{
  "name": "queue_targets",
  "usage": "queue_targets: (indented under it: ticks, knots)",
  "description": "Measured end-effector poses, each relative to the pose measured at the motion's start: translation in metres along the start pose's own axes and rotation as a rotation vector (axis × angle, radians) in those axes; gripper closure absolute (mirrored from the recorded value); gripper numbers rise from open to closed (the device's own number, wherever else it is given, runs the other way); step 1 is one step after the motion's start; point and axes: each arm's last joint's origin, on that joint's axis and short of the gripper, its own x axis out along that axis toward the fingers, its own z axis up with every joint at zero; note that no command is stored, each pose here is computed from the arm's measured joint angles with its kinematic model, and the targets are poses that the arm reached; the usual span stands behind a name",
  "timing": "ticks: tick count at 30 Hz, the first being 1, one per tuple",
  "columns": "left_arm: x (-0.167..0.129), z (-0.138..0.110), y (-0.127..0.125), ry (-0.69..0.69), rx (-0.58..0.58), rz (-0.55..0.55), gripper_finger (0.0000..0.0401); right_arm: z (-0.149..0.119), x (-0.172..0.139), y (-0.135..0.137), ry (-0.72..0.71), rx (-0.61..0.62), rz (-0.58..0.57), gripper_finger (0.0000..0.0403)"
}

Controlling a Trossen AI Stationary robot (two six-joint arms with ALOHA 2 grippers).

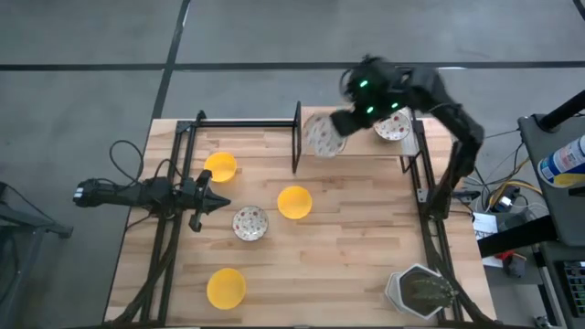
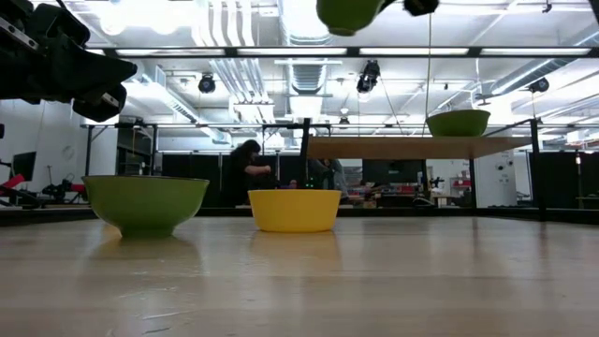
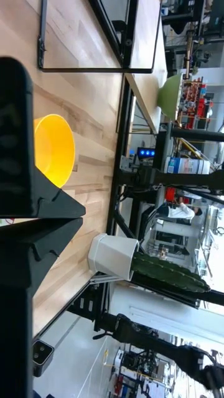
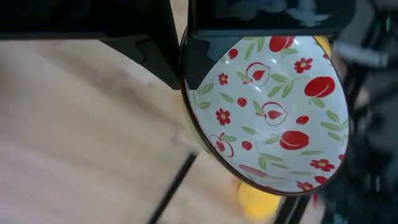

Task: Pick & Place Mini bowls
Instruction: Stack the bottom white patterned bowl on the white patterned bowl on the shelf

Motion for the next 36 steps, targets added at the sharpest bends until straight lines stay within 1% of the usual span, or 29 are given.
queue_targets:
  ticks: [4,8,12,16,19,23,29,36]
  knots:
    - [0.0,0.0,0.0,0.0,0.0,0.0,0.0401,0.007,-0.025,-0.023,-0.101,0.088,-0.026,0.0392]
    - [0.0,0.0,0.0,0.0,0.0,0.0,0.0401,0.012,-0.044,-0.043,-0.168,0.161,-0.042,0.0392]
    - [0.0,0.0,0.0,0.0,0.0,0.0,0.0401,0.017,-0.054,-0.064,-0.208,0.224,-0.068,0.0392]
    - [0.0,0.0,0.0,0.0,0.0,0.0,0.0401,0.02,-0.06,-0.084,-0.213,0.279,-0.084,0.0392]
    - [0.0,0.0,0.0,0.0,0.0,0.0,0.0401,0.019,-0.061,-0.099,-0.207,0.328,-0.106,0.0392]
    - [0.0,0.0,0.0,0.0,0.0,0.0,0.0401,0.014,-0.055,-0.118,-0.165,0.385,-0.141,0.0392]
    - [0.0,0.0,0.0,0.0,0.0,0.0,0.0401,-0.004,-0.044,-0.146,-0.096,0.462,-0.216,0.0392]
    - [0.0,0.0,0.0,0.0,0.0,0.0,0.0401,-0.027,-0.04,-0.173,-0.07,0.557,-0.277,0.0392]
